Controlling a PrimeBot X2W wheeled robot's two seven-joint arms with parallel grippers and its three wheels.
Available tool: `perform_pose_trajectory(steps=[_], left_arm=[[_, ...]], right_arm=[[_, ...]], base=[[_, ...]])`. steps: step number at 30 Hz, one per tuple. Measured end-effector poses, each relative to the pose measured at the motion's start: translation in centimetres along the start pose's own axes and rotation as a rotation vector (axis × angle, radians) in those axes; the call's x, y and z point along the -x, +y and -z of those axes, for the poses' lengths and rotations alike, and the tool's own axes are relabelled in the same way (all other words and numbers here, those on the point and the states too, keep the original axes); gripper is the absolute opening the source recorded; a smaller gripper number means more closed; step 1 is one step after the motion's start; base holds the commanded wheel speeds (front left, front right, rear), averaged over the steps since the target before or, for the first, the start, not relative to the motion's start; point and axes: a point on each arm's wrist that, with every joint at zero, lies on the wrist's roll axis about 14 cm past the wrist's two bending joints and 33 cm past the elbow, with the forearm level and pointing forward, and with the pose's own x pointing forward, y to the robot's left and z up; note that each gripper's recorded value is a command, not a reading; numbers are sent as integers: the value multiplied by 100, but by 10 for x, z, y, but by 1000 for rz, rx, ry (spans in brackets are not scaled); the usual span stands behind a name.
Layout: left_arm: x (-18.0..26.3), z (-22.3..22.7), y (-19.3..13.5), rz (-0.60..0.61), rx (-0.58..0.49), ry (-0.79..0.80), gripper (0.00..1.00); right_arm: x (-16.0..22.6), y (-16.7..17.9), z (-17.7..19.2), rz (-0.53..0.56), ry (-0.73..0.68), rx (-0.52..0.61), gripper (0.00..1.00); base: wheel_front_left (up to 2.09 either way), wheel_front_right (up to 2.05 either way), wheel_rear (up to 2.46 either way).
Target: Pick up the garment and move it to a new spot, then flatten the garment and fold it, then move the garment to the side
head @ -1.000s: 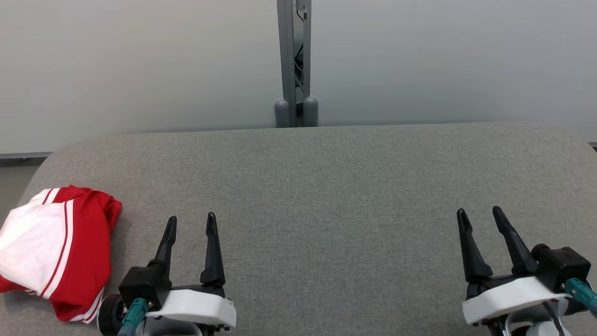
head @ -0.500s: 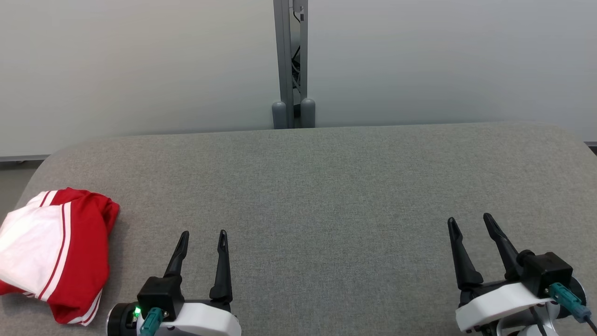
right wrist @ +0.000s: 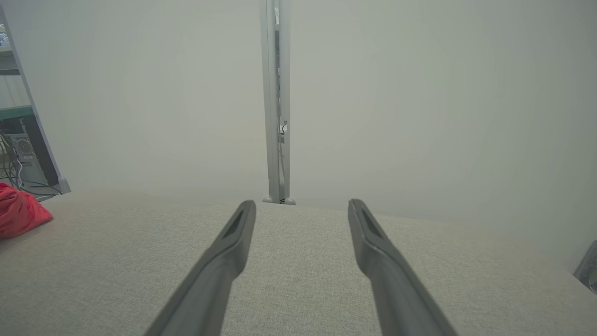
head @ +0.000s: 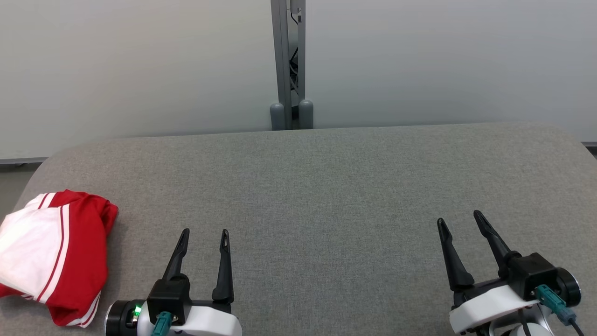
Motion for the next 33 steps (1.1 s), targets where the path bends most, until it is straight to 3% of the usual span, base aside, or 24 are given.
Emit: perform_pose_trajectory(steps=[16,25,33], left_arm=[[3,0,1,1,-10,0,100],[12,1,28,-87,-15,5,100],[35,-2,76,-236,-51,2,100]], right_arm=[[-1,9,1,-28,-1,1,100],[-15,54,4,-167,2,-6,100],[-30,105,4,-320,-8,-33,100]], base=[[0,0,0],[0,0,0],[0,0,0]])
